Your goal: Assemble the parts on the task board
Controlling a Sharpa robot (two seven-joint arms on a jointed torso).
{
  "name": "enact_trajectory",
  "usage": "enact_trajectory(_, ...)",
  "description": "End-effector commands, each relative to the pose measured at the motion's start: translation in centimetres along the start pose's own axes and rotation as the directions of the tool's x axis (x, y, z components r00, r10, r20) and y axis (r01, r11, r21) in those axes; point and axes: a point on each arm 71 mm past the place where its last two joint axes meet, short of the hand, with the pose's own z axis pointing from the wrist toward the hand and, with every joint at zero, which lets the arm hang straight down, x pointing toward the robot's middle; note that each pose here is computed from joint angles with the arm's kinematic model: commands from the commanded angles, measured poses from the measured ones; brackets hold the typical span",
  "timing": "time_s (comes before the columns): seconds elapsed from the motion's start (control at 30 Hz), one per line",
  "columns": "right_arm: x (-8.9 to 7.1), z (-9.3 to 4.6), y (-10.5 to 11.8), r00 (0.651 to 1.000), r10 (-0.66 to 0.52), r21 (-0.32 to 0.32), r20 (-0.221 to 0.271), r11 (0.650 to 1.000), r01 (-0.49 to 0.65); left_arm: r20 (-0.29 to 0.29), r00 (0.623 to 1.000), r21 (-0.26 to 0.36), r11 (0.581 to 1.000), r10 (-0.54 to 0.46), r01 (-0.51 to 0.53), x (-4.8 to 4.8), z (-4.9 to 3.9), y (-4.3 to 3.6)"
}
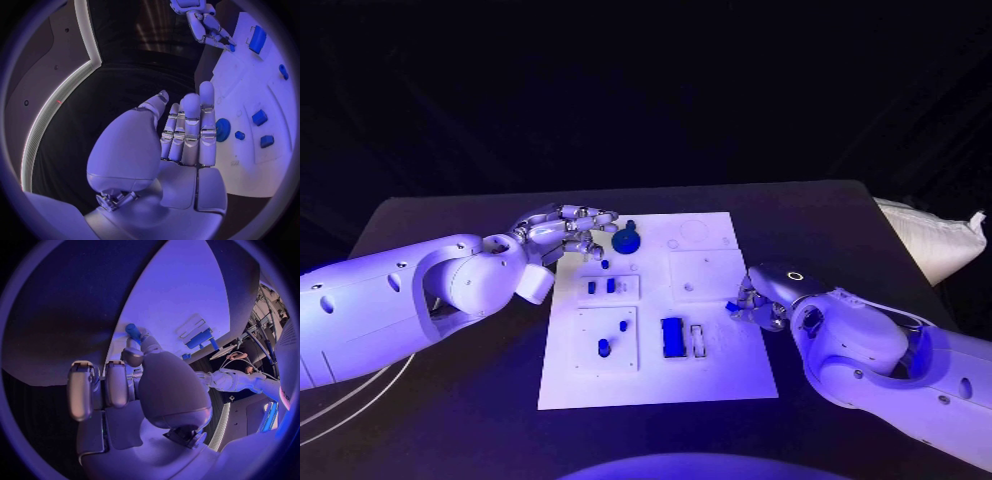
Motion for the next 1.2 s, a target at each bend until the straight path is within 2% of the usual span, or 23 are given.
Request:
enact_trajectory(0.03, 1.4, -0.5, -0.1, 0.997, -0.042, 0.016, -0.066, 0.999, 0.043, -0.027, 1.000, 0.002, 1.000, 0.002, -0.002, 0.30, 0.05, -0.03)
enact_trajectory(0.47, 1.6, -1.1, 0.0, 0.998, -0.001, 0.007, -0.057, 1.000, 0.002, -0.029, 1.000, 0.001, 1.000, 0.004, -0.004, 0.37, 0.08, -0.02)
enact_trajectory(0.8, 0.6, -2.0, 0.6, 0.984, 0.177, -0.007, 0.030, 0.984, -0.177, -0.029, 1.000, 0.002, 1.000, 0.006, -0.006, 0.35, 0.05, -0.02)
enact_trajectory(1.2, -0.6, -3.1, 1.7, 0.958, 0.276, -0.043, 0.074, 0.961, -0.274, -0.028, 1.000, 0.002, 1.000, 0.010, -0.010, 0.31, 0.00, -0.03)
